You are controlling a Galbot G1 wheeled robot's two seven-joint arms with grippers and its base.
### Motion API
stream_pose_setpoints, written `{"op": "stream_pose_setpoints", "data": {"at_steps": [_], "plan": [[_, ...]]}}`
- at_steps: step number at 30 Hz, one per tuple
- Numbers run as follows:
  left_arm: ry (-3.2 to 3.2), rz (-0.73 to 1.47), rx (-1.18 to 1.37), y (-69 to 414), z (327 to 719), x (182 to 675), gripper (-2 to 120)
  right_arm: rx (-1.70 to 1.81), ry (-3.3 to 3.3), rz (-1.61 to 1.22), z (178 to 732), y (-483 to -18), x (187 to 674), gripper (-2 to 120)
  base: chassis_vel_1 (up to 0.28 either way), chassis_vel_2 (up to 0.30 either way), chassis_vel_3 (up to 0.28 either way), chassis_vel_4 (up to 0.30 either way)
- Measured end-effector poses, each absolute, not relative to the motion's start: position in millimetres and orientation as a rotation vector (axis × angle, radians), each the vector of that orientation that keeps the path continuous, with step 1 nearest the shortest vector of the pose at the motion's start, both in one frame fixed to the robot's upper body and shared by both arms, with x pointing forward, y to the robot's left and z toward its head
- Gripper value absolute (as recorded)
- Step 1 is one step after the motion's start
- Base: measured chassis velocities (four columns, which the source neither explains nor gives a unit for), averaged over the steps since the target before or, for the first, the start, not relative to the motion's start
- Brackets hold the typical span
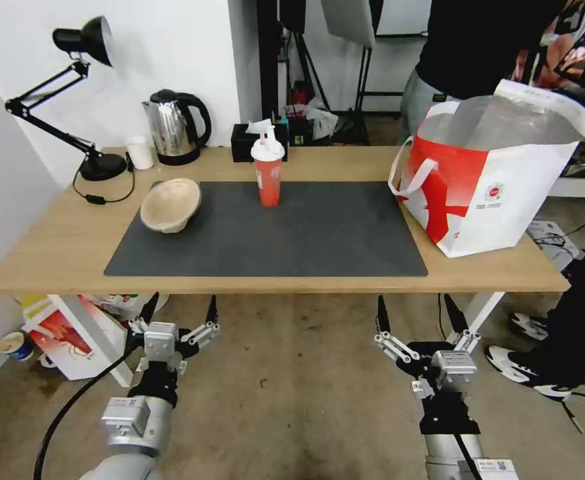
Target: Pick up the trash from the table and place it into the takeout bag.
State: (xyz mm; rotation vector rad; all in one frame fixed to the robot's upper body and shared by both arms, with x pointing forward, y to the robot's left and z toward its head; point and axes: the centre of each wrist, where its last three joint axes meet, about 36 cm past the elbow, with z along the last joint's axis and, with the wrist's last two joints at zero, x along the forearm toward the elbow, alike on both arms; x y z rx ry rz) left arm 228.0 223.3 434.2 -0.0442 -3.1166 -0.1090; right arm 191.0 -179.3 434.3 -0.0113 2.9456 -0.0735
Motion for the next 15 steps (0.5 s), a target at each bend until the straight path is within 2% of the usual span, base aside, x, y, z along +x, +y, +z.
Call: {"op": "stream_pose_setpoints", "data": {"at_steps": [11, 12, 15], "plan": [[-3.117, -0.109, -0.044, 223.3, 434.2, 228.0, 100, -0.101, 2.892, 0.012, 441.3, -180.0, 197.8, 100, 0.0, 0.0, 0.0, 0.0], [-3.117, -0.109, -0.044, 223.3, 434.2, 228.0, 100, -0.342, 2.816, 0.19, 460.8, -181.9, 206.2, 100, 0.0, 0.0, 0.0, 0.0], [-3.117, -0.109, -0.045, 223.3, 434.2, 228.0, 100, -0.52, 2.73, 0.297, 482.2, -185.8, 215.6, 100, 0.0, 0.0, 0.0, 0.0]]}}
